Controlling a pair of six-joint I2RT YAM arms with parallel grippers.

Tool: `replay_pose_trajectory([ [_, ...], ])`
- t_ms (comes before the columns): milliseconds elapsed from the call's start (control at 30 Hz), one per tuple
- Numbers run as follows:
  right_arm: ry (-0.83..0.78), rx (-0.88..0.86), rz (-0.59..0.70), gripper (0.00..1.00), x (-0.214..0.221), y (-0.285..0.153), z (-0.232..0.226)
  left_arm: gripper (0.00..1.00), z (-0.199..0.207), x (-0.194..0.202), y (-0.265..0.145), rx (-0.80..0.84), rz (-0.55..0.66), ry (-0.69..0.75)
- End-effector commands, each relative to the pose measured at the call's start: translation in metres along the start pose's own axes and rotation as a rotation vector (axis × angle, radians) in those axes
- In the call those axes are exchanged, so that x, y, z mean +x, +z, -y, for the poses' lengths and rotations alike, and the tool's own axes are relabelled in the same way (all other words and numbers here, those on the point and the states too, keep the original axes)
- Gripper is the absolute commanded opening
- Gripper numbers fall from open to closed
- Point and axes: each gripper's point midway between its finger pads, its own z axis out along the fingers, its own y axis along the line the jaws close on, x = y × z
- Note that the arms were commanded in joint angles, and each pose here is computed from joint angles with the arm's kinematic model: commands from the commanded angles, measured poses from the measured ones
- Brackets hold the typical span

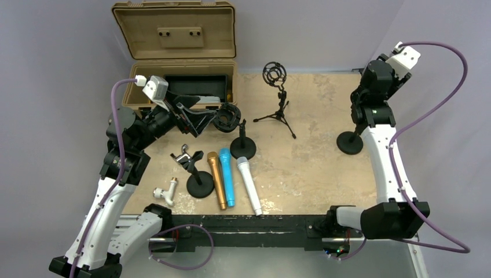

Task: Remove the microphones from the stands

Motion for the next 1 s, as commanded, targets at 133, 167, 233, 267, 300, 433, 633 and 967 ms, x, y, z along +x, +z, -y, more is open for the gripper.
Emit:
replay_pose_trajectory([
  [133, 0.043, -0.171, 0.059, 0.27, -0.026, -0.024, -0.008, 0.88, 0.010, -0.011, -0.001, 0.038, 0.031, 0.023],
  [167, 0.047, -0.197, 0.063, 0.24, -0.029, -0.029, -0.011, 0.88, 0.010, -0.011, 0.000, 0.037, 0.029, 0.022],
  [233, 0.059, -0.248, 0.074, 0.19, -0.035, -0.040, -0.016, 0.88, 0.010, -0.010, 0.000, 0.040, 0.026, 0.019],
  [267, 0.065, -0.286, 0.080, 0.16, -0.039, -0.049, -0.020, 0.88, 0.010, -0.010, 0.000, 0.042, 0.024, 0.017],
  [300, 0.067, -0.316, 0.088, 0.13, -0.042, -0.056, -0.024, 0.88, 0.010, -0.010, 0.001, 0.043, 0.024, 0.017],
  [433, 0.052, -0.497, 0.102, 0.05, -0.048, -0.090, -0.047, 0.88, 0.010, -0.009, 0.002, 0.047, 0.020, 0.013],
  [633, 0.021, -0.893, 0.139, 0.00, -0.057, -0.149, -0.088, 0.88, 0.011, -0.004, 0.007, 0.070, -0.003, -0.004],
  [967, -0.026, -1.446, 0.279, 0.00, -0.049, -0.256, -0.129, 0.88, 0.024, 0.012, 0.020, 0.153, -0.082, -0.033],
])
